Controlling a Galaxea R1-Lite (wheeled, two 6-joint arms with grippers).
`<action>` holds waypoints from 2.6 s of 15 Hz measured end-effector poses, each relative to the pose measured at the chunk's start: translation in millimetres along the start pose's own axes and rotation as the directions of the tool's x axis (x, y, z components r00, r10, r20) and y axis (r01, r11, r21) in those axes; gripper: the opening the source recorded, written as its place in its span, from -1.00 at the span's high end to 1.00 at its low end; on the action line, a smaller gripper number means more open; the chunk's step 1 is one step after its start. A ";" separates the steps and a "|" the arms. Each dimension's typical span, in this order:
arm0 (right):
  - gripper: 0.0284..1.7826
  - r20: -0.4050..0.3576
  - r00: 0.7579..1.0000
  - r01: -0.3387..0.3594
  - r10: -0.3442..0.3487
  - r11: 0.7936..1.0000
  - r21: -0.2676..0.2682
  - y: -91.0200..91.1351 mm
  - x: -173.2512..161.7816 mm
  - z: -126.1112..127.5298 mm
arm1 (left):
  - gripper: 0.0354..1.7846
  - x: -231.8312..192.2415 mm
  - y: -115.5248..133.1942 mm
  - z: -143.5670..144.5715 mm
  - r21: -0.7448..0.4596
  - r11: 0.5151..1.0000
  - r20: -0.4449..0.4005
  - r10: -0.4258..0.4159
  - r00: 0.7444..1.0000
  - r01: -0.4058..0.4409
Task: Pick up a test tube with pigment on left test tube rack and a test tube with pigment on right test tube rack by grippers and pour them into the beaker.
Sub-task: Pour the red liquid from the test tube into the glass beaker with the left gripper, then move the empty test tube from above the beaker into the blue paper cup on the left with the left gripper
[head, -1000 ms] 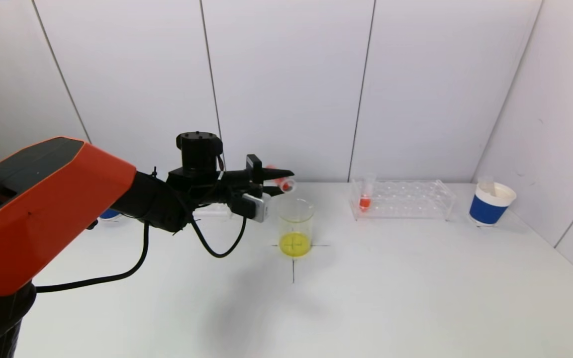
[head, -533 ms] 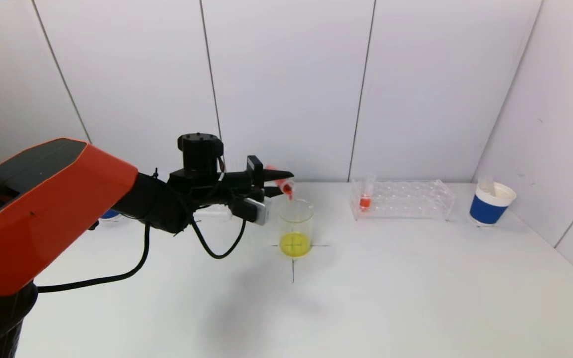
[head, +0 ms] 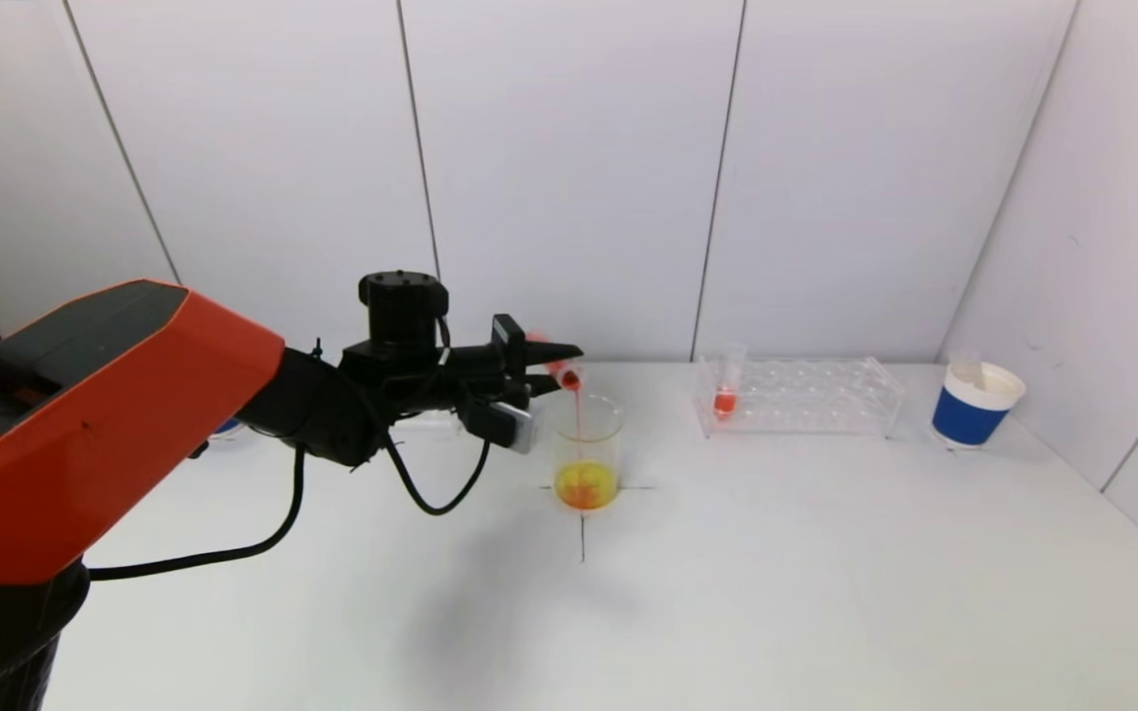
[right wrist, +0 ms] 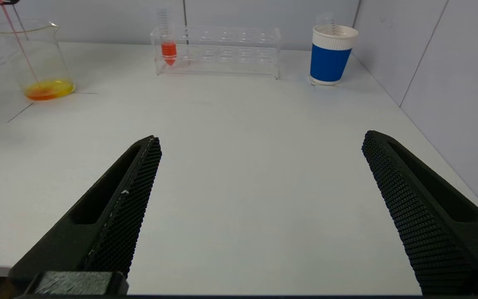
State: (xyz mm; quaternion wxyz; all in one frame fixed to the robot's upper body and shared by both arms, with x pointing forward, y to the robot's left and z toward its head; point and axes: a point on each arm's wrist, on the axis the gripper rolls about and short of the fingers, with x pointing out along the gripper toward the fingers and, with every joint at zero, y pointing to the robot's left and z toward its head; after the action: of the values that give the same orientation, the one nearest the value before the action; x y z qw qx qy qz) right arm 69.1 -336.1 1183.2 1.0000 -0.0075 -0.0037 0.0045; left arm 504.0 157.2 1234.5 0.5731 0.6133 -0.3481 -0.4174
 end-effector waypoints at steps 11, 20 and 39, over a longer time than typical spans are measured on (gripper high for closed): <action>-0.98 0.000 1.000 0.000 0.000 1.000 0.000 0.0 0.0 0.0 | 0.52 -0.1 3.7 1.5 0.129 0.992 -0.034 -0.009 0.999 0.013; -0.98 0.000 1.000 0.000 0.000 1.000 0.000 0.0 0.0 0.0 | 0.52 3.5 12.0 10.3 0.210 0.977 -0.051 -0.009 0.999 0.020; -0.98 0.000 1.000 0.000 0.000 1.000 0.000 0.0 0.0 0.0 | 0.52 3.4 17.5 17.7 0.302 0.952 -0.057 -0.031 0.998 0.046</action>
State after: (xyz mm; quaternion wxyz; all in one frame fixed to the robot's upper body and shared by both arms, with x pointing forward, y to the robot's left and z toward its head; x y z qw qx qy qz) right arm 69.1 -336.1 1183.2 1.0000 -0.0074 -0.0037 0.0048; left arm 490.2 145.1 1251.7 0.4728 0.7111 -0.3812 -0.3543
